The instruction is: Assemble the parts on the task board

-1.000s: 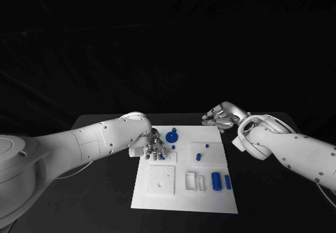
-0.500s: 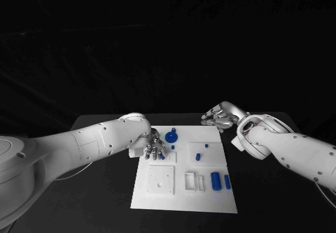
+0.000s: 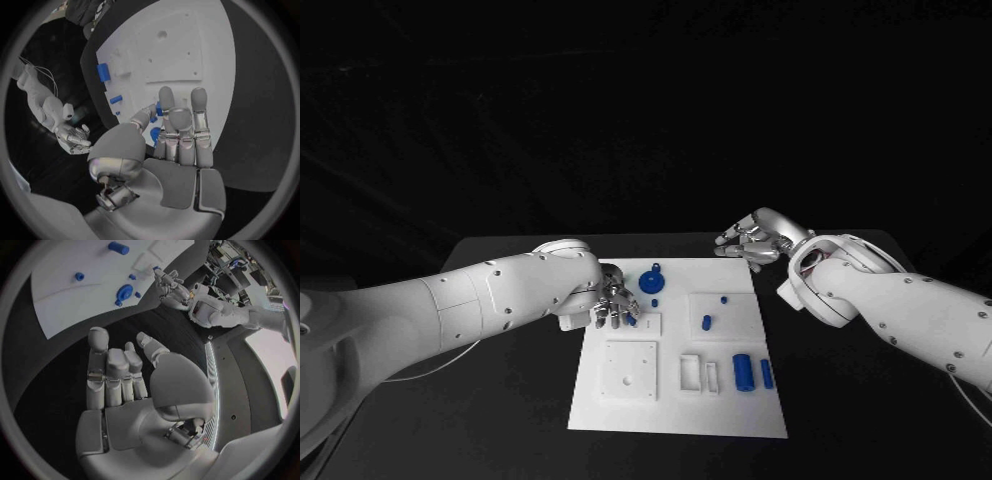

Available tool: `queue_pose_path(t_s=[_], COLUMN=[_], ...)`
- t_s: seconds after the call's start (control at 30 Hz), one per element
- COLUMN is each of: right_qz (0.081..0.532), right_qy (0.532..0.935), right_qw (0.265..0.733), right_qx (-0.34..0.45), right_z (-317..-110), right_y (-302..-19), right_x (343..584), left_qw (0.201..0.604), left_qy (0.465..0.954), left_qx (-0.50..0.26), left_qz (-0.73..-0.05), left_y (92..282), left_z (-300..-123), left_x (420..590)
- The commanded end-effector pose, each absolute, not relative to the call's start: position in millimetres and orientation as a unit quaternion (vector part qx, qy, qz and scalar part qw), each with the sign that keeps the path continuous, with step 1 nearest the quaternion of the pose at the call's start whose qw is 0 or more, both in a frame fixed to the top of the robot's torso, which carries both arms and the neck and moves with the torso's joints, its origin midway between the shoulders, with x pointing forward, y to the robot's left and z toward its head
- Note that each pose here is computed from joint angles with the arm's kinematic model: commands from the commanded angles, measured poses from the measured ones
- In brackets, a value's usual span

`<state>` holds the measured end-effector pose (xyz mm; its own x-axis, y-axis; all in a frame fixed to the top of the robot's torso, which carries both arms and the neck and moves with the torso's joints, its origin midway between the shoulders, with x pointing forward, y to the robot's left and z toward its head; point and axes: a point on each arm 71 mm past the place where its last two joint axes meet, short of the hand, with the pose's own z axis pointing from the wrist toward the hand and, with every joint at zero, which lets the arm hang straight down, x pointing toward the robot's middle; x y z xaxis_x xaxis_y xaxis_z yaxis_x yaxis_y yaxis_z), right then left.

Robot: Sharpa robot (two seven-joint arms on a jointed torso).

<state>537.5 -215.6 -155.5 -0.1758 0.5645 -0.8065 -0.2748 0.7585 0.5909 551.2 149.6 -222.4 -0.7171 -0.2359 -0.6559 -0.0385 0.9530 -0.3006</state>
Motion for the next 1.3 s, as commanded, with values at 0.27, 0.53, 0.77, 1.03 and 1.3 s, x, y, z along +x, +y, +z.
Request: queue_pose_path(t_s=[0.27, 0.53, 0.77, 1.03, 1.3], right_qz=[0.330, 0.327, 0.324, 0.323, 0.323], right_qy=[0.692, 0.694, 0.698, 0.700, 0.701], right_qw=[0.633, 0.632, 0.630, 0.628, 0.627], right_qx=[0.106, 0.108, 0.110, 0.110, 0.109], right_z=[-155, -156, -159, -160, -161], right_y=[-221, -224, -225, -225, -225], right_x=[537, 537, 537, 537, 536], left_qw=[0.457, 0.502, 0.519, 0.523, 0.534], left_qy=[0.863, 0.835, 0.822, 0.818, 0.814], left_qx=[-0.116, -0.111, -0.124, -0.120, -0.103], left_qz=[-0.179, -0.195, -0.200, -0.206, -0.205], left_y=[155.4, 152.5, 151.7, 149.8, 150.1], left_z=[-218.1, -224.1, -234.8, -243.6, -251.0], left_x=[542.1, 531.2, 523.5, 517.2, 512.9])
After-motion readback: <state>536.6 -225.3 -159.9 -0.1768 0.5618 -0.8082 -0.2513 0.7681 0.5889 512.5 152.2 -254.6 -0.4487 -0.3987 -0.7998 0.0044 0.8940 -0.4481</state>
